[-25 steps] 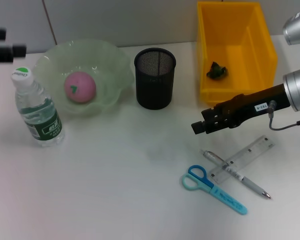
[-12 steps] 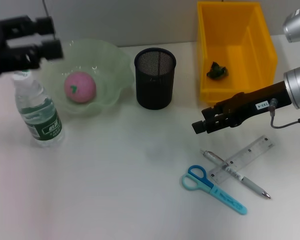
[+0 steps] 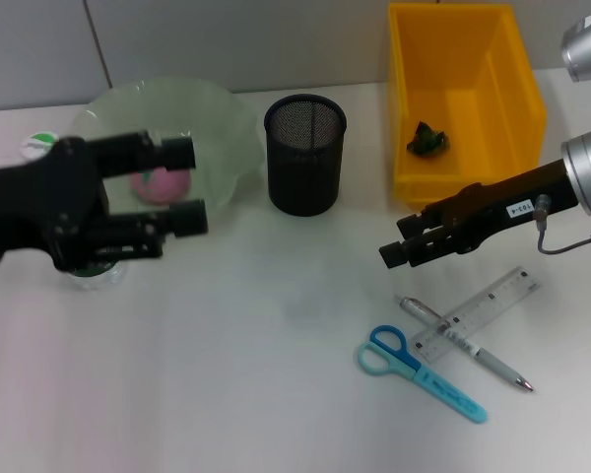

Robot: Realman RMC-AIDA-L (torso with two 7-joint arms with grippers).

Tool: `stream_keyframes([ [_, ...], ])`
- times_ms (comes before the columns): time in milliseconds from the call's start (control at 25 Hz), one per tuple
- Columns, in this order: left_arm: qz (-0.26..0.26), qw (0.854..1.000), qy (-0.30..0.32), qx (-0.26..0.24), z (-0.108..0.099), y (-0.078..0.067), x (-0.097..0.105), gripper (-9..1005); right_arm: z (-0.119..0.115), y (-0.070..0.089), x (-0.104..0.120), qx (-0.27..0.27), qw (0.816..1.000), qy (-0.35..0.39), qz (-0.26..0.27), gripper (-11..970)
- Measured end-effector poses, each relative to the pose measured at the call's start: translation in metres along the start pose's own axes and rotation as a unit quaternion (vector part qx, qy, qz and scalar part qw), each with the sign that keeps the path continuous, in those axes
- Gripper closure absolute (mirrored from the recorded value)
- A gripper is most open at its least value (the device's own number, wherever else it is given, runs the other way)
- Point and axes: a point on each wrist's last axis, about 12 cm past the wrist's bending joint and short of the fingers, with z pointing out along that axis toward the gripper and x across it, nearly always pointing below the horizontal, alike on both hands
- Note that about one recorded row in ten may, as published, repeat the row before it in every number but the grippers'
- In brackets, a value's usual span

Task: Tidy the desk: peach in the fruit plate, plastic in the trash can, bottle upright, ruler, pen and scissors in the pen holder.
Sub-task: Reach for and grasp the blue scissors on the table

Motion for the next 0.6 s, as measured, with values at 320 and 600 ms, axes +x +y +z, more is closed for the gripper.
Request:
stream_keyframes([
  [320,-0.003,1.0,-0.001,-0.015,0.007,-0.002,0.042,234,0.0,0.001,0.001,-0.005,1.0,0.002,0.002,238],
  [600,0.003,1.0,0.012,-0.025,0.009,-0.009,0.072,237,-0.003,0.002,-0.002,-0.008,1.0,0.009,0.003,237],
])
